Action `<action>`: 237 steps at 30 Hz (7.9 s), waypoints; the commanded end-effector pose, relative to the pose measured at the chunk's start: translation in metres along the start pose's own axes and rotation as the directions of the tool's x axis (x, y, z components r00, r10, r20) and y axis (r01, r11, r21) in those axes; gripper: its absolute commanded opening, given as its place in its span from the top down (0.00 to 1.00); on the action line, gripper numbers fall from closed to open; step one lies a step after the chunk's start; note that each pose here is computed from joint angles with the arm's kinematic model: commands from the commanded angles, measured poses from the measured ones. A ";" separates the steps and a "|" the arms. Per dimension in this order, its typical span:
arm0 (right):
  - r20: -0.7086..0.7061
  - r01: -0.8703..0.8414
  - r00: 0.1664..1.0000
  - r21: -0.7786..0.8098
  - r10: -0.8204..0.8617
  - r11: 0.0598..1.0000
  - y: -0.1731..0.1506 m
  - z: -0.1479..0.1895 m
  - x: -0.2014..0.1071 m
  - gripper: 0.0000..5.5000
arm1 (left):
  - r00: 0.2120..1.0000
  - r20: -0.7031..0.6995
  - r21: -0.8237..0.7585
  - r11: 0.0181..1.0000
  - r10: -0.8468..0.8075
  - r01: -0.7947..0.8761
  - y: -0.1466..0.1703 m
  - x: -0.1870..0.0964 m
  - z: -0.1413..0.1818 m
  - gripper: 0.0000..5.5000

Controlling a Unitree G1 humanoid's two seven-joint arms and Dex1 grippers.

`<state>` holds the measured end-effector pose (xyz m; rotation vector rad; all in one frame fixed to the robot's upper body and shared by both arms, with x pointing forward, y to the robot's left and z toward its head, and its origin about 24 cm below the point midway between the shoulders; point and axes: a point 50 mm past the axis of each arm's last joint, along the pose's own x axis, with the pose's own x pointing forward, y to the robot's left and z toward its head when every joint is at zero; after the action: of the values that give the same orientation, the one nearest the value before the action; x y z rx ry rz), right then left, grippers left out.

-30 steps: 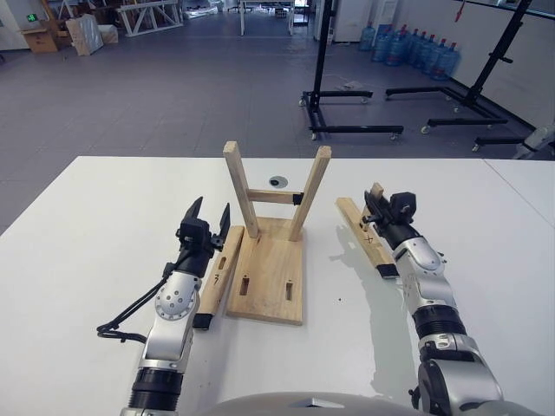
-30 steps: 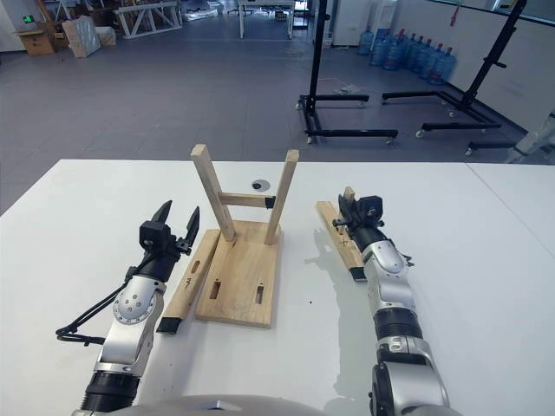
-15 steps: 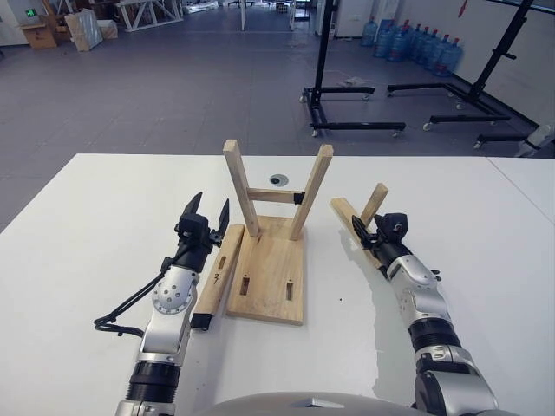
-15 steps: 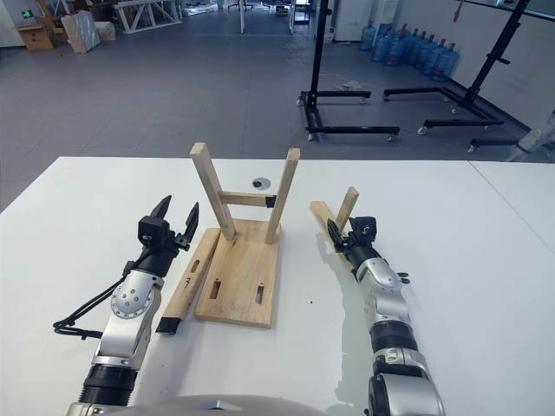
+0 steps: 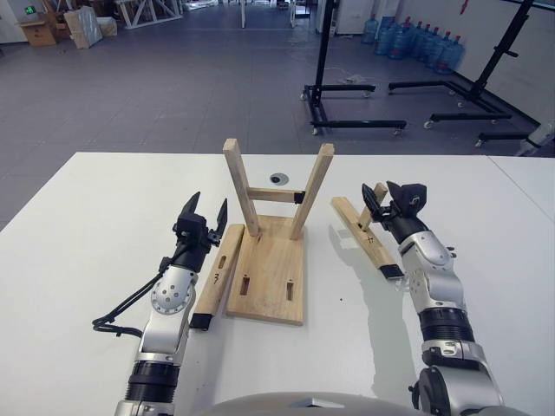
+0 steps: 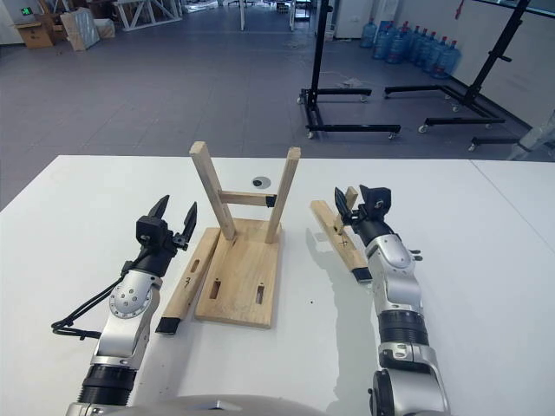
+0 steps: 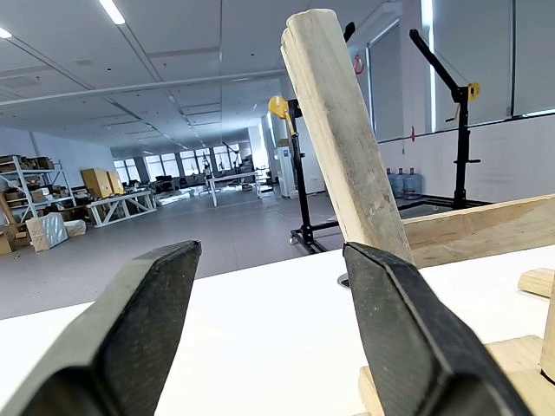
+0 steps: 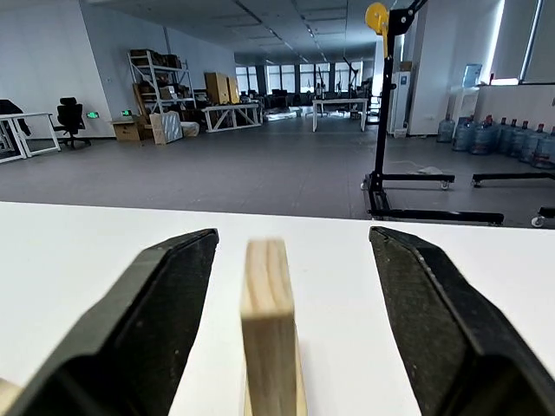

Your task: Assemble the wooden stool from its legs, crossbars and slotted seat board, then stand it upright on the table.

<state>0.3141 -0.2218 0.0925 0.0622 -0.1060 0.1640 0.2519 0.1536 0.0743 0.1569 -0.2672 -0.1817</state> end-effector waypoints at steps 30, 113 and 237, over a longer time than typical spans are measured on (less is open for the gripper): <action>0.047 0.089 0.995 -0.006 -0.088 0.996 -0.024 0.032 0.049 0.42 | 1.000 -0.008 -0.004 1.000 -0.010 0.010 -0.003 -0.003 -0.002 0.45; 0.155 -0.906 0.106 0.423 0.982 0.031 0.133 0.038 -0.050 0.63 | 0.750 0.383 -0.647 0.424 -0.539 0.635 -0.008 -0.024 0.077 0.45; -0.025 -0.596 0.726 0.477 0.687 0.647 0.046 -0.012 -0.037 0.27 | 0.446 -0.565 -0.216 0.647 -0.694 0.731 0.042 -0.059 0.009 0.20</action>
<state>0.2744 -0.1791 0.0804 0.4638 0.1292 0.9601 0.2089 0.2023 0.0724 0.3435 0.4646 -1.0231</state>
